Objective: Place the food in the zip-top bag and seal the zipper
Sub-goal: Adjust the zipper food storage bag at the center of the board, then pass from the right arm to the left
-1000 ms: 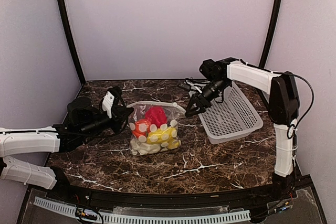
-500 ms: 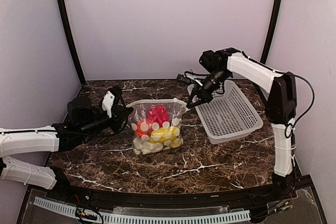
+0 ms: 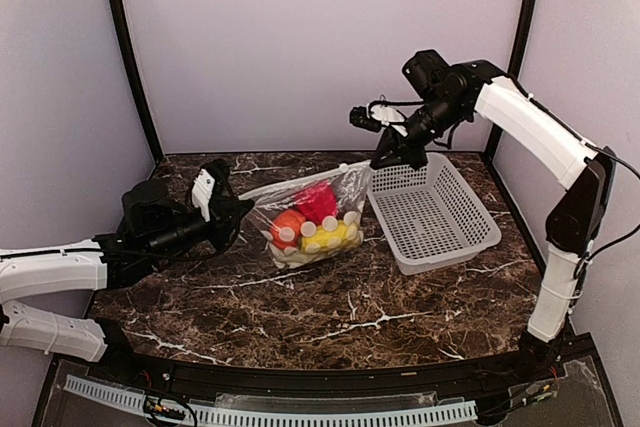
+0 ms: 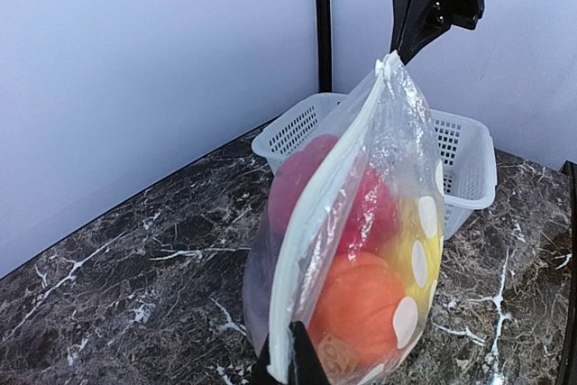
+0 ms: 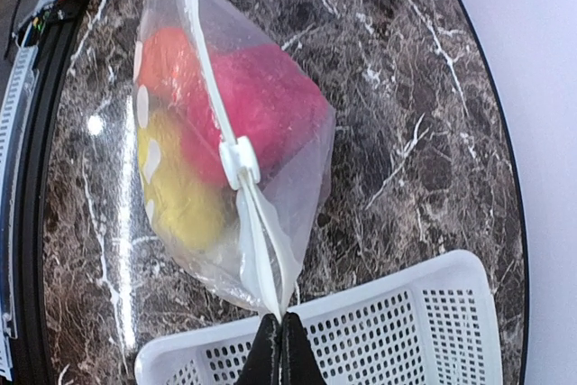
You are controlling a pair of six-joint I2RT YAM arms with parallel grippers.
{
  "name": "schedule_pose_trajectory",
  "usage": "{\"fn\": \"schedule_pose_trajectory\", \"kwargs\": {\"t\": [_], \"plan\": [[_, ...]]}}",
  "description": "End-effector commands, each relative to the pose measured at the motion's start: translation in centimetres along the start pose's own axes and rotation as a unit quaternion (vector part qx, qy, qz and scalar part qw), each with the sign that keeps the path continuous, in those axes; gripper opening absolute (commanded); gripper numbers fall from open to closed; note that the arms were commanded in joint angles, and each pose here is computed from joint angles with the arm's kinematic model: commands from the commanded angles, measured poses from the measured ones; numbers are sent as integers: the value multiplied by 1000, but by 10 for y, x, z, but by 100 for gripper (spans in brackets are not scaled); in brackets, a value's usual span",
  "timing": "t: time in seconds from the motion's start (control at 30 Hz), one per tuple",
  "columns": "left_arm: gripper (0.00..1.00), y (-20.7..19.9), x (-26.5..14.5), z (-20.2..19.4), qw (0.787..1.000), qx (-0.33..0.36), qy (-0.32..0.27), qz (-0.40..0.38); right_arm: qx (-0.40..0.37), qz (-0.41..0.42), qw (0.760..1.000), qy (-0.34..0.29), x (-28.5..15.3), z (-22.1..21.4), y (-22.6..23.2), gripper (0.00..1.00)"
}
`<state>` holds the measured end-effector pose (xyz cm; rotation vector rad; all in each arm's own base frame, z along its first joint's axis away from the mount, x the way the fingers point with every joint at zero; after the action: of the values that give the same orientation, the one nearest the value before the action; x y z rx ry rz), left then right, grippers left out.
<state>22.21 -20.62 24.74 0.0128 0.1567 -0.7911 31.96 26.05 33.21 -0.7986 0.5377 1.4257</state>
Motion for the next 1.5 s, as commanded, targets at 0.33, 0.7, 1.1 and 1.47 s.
{"fn": "schedule_pose_trajectory", "kwargs": {"t": [0.33, 0.7, 1.1, 1.47], "plan": [[66, -4, 11, 46, 998, -63, -10, -26, -46, 4, 998, 42, 24, -9, 35, 0], [70, -30, 82, 65, 978, -44, 97, -177, -106, -44, 993, -17, -10, 25, 47, 0], [57, -43, 130, 46, 951, -19, 145, -271, -128, -43, 991, -15, -11, 27, 54, 0], [22, -41, 134, 27, 951, -10, 157, -266, -121, -41, 992, 8, -4, 17, 54, 0]]}}
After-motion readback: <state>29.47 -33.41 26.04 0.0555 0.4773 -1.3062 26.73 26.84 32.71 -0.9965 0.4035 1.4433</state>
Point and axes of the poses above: each gripper's point midway between its finger pads, its own x axis out along the fingers, its own y axis along the line the jaws close on, z = x × y, the point moved 7 cm from there along -x, back along the fingers, and after that the axes turned 6 degrees about -x, right-handed, at the moved point
